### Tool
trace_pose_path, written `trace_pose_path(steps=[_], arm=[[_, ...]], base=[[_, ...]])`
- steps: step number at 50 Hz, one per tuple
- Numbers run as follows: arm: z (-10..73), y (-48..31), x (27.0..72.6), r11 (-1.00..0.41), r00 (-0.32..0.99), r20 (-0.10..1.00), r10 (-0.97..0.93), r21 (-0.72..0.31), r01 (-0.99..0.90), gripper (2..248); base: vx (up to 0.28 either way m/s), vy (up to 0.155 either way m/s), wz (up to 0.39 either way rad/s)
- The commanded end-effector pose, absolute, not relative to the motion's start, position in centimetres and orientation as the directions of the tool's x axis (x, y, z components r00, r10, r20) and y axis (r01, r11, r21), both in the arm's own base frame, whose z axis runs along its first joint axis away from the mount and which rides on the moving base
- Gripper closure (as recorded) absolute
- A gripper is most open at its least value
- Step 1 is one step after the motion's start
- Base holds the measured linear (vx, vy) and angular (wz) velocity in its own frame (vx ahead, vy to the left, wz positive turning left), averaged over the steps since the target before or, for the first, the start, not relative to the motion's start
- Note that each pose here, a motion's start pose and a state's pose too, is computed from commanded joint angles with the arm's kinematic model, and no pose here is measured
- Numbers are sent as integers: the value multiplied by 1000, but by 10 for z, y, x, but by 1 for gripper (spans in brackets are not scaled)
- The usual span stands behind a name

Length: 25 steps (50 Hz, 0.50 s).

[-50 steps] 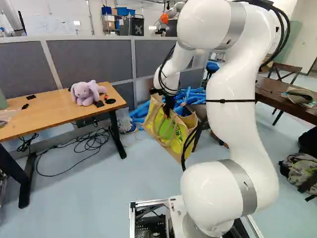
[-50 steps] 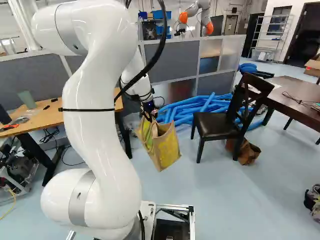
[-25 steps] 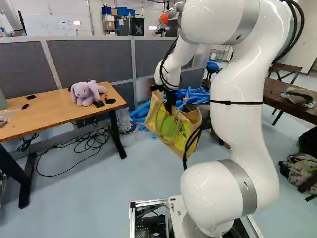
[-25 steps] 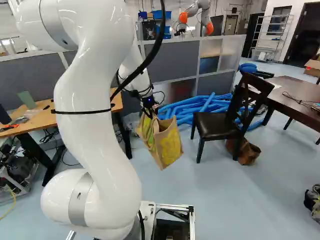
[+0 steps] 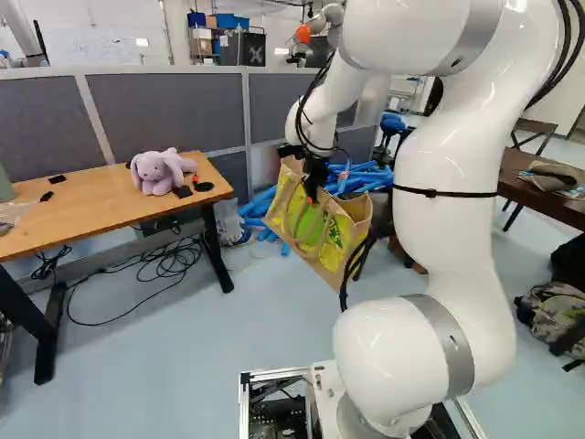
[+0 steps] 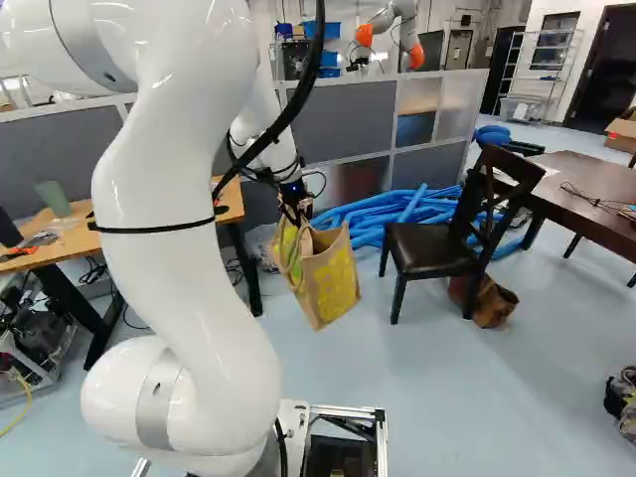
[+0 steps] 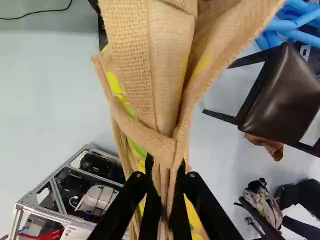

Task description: Pick up the bag on the ground and place it on the table

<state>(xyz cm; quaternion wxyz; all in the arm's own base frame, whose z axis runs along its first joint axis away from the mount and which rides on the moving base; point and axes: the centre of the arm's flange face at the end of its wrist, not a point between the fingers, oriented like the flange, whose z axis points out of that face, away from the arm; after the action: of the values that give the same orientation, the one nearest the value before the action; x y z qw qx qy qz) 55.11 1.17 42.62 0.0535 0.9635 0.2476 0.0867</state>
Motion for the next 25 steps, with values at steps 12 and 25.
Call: trace_pose_path(steps=[12, 25], arm=[[443, 13, 547, -892, 882, 138, 451, 115, 438, 228], [461, 15, 541, -908, 900, 121, 418, 79, 411, 228]], base=[[0, 0, 0], [0, 0, 0]])
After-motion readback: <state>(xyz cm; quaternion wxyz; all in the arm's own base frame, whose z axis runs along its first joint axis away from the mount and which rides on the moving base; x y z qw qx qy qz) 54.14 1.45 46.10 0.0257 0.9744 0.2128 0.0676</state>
